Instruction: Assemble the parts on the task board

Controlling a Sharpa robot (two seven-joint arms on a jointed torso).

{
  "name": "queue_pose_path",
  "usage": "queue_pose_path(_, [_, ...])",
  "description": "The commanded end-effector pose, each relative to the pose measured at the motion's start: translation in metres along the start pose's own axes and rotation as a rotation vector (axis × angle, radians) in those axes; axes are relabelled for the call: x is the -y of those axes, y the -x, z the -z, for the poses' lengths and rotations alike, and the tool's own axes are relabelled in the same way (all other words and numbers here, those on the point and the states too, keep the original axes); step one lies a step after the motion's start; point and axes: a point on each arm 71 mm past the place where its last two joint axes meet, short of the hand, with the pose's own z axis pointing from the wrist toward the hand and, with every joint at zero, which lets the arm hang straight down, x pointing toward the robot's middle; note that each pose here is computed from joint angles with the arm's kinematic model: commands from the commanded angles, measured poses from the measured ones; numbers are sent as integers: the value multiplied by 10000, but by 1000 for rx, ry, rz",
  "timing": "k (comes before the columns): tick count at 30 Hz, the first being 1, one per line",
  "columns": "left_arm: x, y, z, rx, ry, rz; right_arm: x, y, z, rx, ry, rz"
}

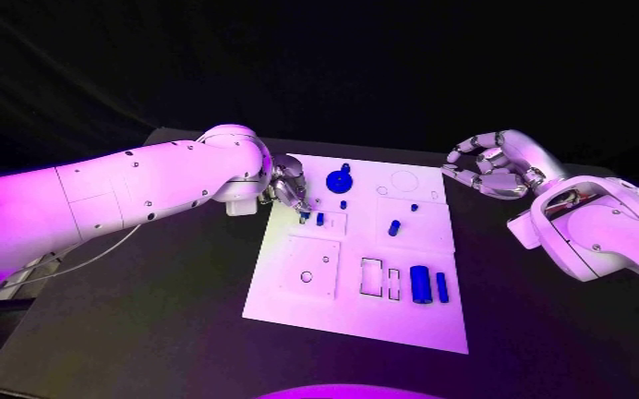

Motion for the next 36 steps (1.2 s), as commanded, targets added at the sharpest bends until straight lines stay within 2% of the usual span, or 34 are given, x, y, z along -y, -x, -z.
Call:
queue_pose_path(1, [25, -27, -4, 3, 4, -46, -12, -7, 1, -1, 12, 2])
queue_pose_path(16, [7, -76, -3, 16, 45, -66, -19, -12, 1, -2, 14, 1])
queue_pose_path(30, [-22, -58, -4, 41, 64, -53, -25, -15, 1, -2, 17, 0])
queue_pose_path(36, [-13, -72, -3, 34, 62, -57, -26, -17, 1, -2, 18, 0])
